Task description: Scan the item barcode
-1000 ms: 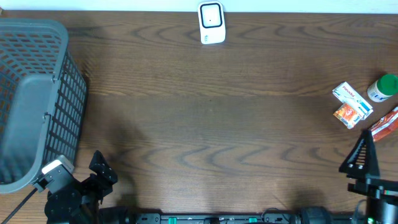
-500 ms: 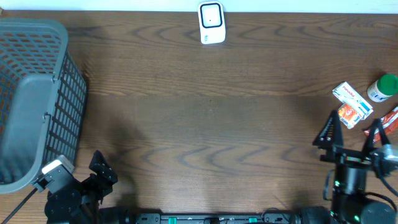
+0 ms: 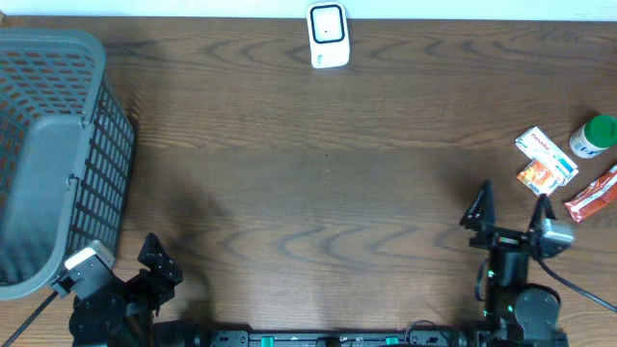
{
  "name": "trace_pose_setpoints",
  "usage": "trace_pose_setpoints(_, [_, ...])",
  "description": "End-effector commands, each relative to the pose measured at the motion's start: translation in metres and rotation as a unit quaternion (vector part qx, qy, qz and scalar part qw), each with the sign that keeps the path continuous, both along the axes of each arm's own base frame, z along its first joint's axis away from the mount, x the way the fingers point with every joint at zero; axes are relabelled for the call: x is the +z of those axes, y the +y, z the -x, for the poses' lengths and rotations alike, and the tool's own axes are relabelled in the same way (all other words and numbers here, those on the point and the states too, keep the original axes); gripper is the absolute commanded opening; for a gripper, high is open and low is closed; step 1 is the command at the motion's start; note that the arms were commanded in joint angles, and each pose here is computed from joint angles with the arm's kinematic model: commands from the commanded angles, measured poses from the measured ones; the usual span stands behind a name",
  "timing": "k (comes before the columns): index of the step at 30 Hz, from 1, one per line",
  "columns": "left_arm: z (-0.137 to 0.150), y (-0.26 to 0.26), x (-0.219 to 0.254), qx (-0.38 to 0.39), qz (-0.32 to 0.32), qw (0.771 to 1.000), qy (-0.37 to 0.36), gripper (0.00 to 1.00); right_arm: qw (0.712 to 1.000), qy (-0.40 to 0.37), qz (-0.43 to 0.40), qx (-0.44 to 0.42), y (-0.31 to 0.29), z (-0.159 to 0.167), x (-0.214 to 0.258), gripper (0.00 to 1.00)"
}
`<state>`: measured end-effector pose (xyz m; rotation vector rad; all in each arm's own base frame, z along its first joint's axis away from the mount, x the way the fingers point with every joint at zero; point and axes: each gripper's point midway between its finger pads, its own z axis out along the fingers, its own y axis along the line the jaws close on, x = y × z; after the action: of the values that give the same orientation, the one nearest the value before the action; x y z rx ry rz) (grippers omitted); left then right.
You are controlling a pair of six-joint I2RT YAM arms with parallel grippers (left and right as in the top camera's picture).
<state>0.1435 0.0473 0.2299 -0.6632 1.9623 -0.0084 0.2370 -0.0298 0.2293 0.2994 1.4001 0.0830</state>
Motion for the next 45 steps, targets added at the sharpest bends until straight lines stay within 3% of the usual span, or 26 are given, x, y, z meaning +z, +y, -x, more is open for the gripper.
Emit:
trace_pose_setpoints(1, [0.001, 0.002, 0.0, 0.008, 0.002, 1.0, 0.0, 0.87, 0.999, 0.04, 0.017, 0.002, 0.001, -0.007, -0.039, 0.99])
trace_pose_setpoints(7, [0.001, 0.002, 0.0, 0.008, 0.002, 1.0, 0.0, 0.87, 0.993, 0.11, 0.04, 0.004, 0.001, -0.007, -0.071, 0.99])
trace_pose_setpoints(12, [0.001, 0.002, 0.0, 0.008, 0.002, 1.0, 0.0, 0.87, 0.99, 0.115, 0.08, 0.007, 0.003, -0.008, -0.071, 0.99])
trace_pose_setpoints(45, [0.001, 0.002, 0.0, 0.008, 0.002, 1.0, 0.0, 0.87, 0.99, 0.115, 0.08, 0.004, 0.002, -0.008, -0.07, 0.99])
